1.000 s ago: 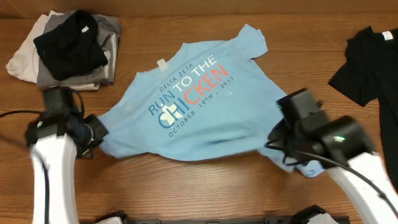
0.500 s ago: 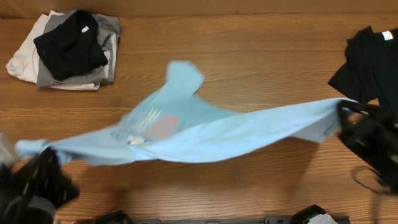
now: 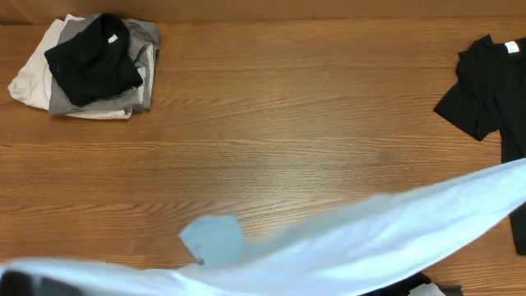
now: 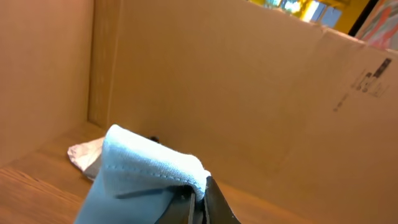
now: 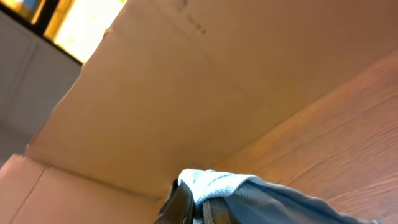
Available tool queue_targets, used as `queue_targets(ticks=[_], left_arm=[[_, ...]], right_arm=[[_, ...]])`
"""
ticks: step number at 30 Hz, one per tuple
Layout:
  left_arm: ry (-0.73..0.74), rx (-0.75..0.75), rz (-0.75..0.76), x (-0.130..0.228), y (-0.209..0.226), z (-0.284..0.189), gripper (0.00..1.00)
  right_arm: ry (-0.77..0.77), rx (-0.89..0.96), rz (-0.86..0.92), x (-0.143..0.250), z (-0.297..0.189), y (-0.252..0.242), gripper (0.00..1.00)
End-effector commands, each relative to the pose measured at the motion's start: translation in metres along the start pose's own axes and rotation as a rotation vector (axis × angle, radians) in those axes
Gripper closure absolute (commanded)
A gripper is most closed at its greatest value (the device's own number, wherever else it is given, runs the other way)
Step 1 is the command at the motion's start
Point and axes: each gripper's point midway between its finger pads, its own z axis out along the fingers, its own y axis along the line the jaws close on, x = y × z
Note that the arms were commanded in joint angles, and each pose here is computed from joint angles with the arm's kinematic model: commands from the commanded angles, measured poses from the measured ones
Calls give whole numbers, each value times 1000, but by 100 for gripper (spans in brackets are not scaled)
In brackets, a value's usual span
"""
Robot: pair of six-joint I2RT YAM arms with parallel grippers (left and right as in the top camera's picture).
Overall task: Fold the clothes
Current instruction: 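Lift the T-shirt with both grippers and flip it over, then lay the flipped T-shirt flat on the table with both grippers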
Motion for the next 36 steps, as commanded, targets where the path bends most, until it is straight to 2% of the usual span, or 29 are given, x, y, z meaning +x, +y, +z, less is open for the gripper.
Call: queue_targets(ticks=[1, 6, 9, 13, 17, 22, 23, 27, 28, 29, 30, 31, 32, 33, 34, 35, 36], left_arm=[[145, -36, -23, 2, 6, 74, 96], [342, -115, -46, 23, 27, 173, 96], [495, -151, -74, 53, 43, 245, 96], [635, -96, -108, 93, 45, 319, 96], [712, -51, -89, 135, 35, 380, 96], [797, -38, -33, 204, 18, 444, 96], [834, -47, -8, 237, 15, 466, 96], [900, -84, 25, 306, 15, 504, 96], [917, -83, 33, 325, 15, 513, 94], [927, -83, 38, 340, 15, 521, 91], [935, -82, 45, 357, 15, 530, 83], [940, -78, 48, 371, 16, 538, 68], [946, -76, 50, 385, 16, 544, 49], [953, -73, 53, 399, 17, 550, 19], [958, -73, 53, 407, 19, 553, 4], [967, -75, 55, 416, 20, 556, 0], [978, -80, 56, 423, 23, 557, 0]], right_arm=[[-53, 118, -37, -9, 33, -5, 96], [-78, 279, -87, -7, 87, -12, 96], [-44, 383, -138, 8, 143, -15, 95], [-27, 510, -174, 23, 208, -30, 93], [5, 638, -131, 25, 273, -74, 94], [140, 660, -127, 29, 354, -136, 96], [179, 656, -146, 32, 380, -157, 95], [257, 659, -154, 50, 429, -201, 90], [273, 658, -155, 55, 439, -210, 85], [289, 667, -153, 63, 451, -222, 75], [299, 680, -150, 69, 461, -234, 55], [313, 691, -150, 78, 471, -245, 30], [326, 699, -149, 85, 478, -254, 13], [342, 712, -149, 94, 487, -265, 0], [356, 722, -152, 101, 492, -274, 0], [376, 730, -164, 108, 496, -281, 0], [397, 744, -173, 115, 499, -290, 0]])
